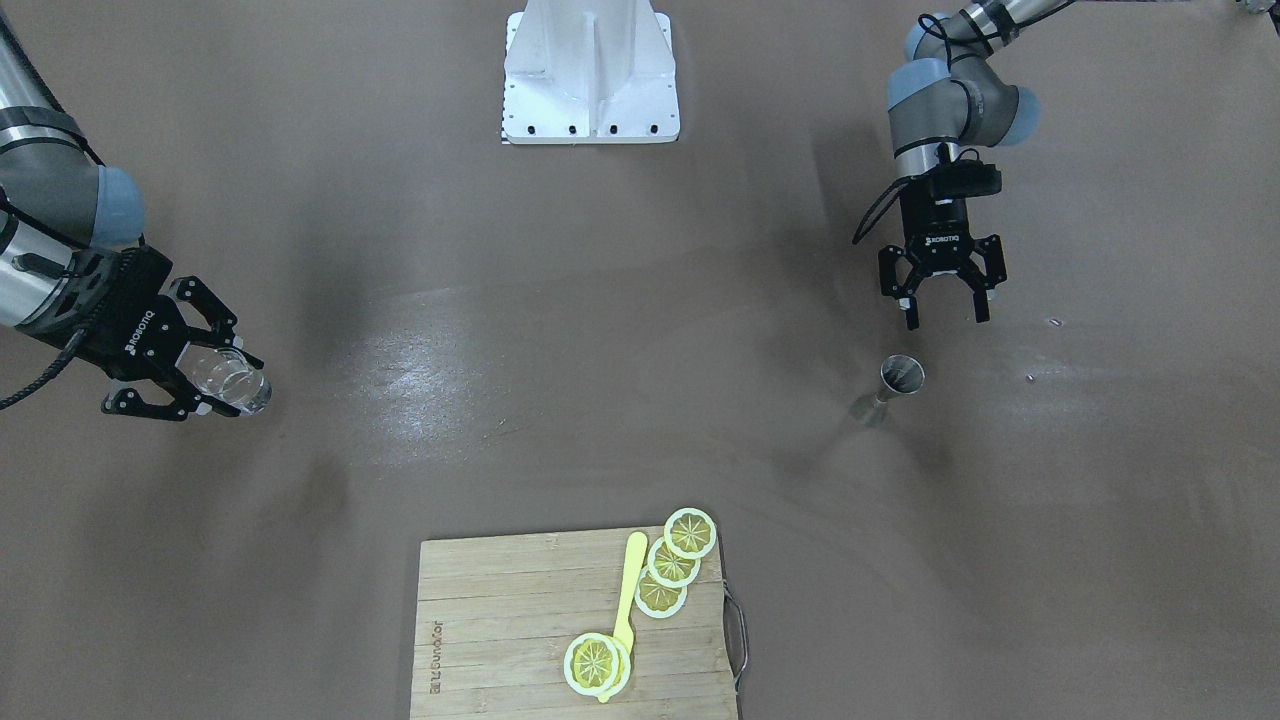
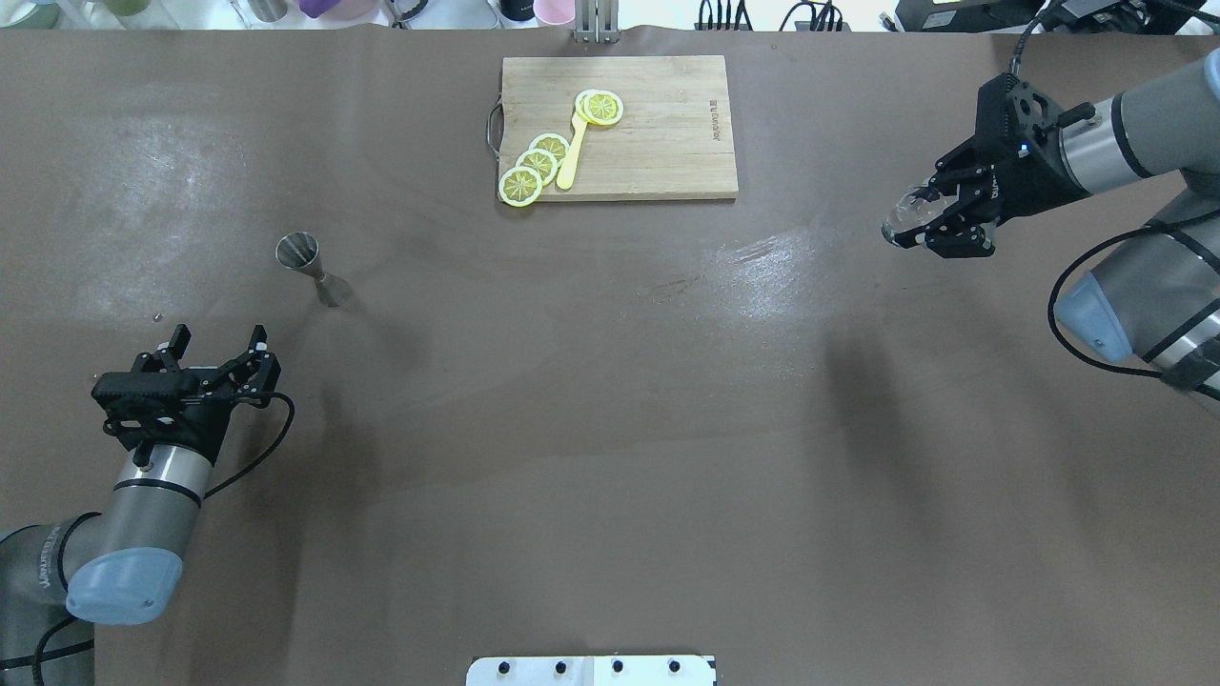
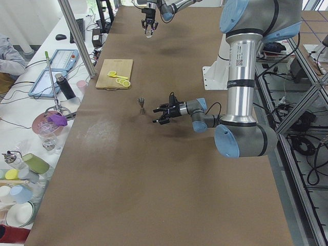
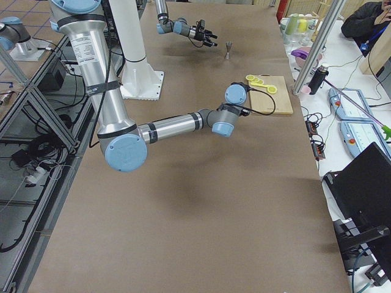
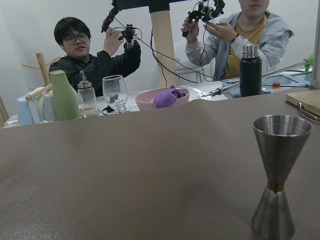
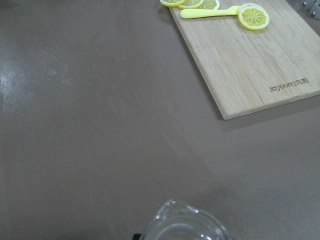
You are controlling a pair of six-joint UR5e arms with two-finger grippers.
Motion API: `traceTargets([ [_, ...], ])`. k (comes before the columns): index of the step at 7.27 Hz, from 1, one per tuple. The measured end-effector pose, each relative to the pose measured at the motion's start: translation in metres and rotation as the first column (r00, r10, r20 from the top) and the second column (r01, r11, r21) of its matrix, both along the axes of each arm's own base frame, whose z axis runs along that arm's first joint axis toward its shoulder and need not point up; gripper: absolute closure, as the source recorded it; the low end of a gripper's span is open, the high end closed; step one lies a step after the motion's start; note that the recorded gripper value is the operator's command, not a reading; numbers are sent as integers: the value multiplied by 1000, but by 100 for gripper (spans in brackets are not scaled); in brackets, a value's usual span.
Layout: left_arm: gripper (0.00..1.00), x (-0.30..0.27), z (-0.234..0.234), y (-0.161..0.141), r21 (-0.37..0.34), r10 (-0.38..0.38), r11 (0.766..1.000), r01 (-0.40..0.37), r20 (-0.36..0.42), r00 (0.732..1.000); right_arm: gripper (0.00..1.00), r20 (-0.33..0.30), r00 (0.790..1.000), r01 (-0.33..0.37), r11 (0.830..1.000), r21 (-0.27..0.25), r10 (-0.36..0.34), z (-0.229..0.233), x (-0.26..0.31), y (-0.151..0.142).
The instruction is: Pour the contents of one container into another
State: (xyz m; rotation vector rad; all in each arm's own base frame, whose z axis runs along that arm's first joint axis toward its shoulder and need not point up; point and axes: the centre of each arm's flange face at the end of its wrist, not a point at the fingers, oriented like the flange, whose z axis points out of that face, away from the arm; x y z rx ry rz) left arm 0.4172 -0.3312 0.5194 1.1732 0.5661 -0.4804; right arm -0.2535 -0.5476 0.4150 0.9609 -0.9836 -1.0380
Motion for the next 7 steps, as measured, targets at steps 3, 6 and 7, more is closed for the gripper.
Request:
traceTargets([
  [3,14,29,-17,-35,-8,-67,998,66,-35,997,100,-10,1000,1,1000,-11,-1,-21,-1,6],
  [6,14,62,-40,-63,-5,-91,996,91,-64,994,100,-14,1000,-4,1000,-2,4,-45,-3,16],
  [7,15,67,-48,-65,-1,-91,996,91,-75,993,100,-15,1000,-9,1000,4,9,-53,-3,19],
])
